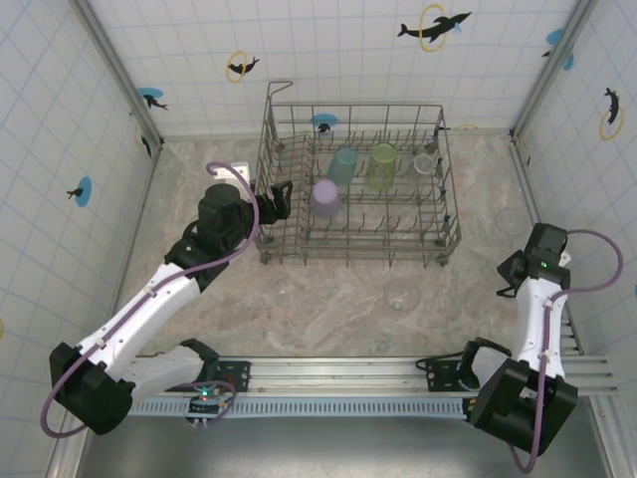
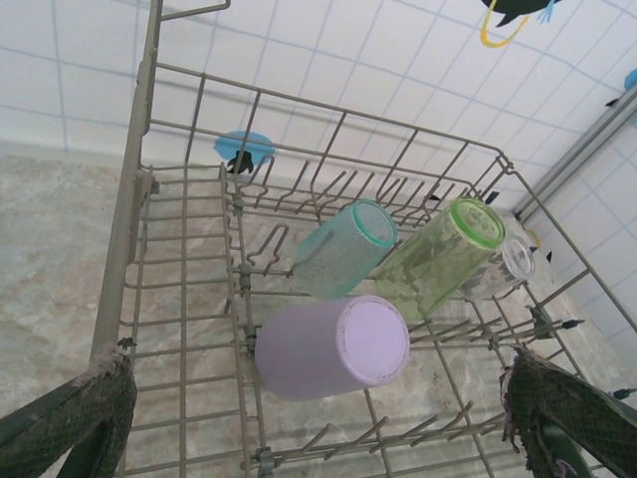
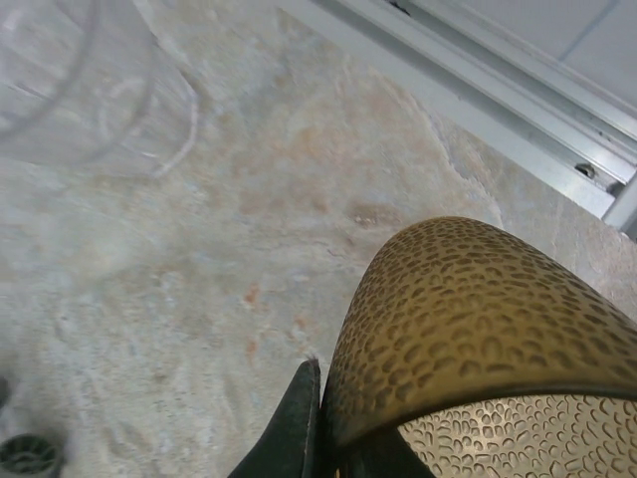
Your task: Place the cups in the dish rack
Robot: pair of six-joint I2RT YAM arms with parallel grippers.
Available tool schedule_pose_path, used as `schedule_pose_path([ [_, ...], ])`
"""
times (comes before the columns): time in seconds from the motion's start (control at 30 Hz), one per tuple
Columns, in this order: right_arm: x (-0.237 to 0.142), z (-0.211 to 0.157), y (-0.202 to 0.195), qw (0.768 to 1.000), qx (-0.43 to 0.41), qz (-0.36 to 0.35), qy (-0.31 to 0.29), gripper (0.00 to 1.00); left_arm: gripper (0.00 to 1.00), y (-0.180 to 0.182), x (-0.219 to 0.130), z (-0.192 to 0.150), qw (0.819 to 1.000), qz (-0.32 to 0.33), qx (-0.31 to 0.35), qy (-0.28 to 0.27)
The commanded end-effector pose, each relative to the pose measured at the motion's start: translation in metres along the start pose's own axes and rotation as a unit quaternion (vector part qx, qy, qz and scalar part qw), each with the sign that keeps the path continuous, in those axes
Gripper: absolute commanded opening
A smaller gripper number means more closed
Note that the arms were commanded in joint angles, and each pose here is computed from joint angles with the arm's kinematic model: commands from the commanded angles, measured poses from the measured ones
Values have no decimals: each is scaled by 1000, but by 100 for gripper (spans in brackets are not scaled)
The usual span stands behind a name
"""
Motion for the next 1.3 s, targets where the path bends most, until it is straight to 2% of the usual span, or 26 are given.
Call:
schedule_pose_path([
  [0.0, -18, 14, 8, 999, 4, 34, -20, 0, 97, 5, 3, -3, 1000, 14, 12, 0],
  [0.57, -66, 50, 61, 974, 72, 208, -49, 0, 97, 6, 6, -4, 1000, 23, 19, 8],
  [0.9, -93, 54, 124, 959, 4, 272, -77, 0, 97, 7, 4, -2, 999, 32, 23, 4],
  [1.27, -114, 32, 184, 909, -74, 404, -75, 0, 97, 13, 4, 2, 999, 38, 23, -5],
])
Point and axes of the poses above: each hand's point on the last joint's axis, 136 mm out from that joint toward the fingers, its own x axis out along the fingers, its own y axis along the line the jaws close on, z = x × y, the point moved 8 cm from there along -x, back along the fingers
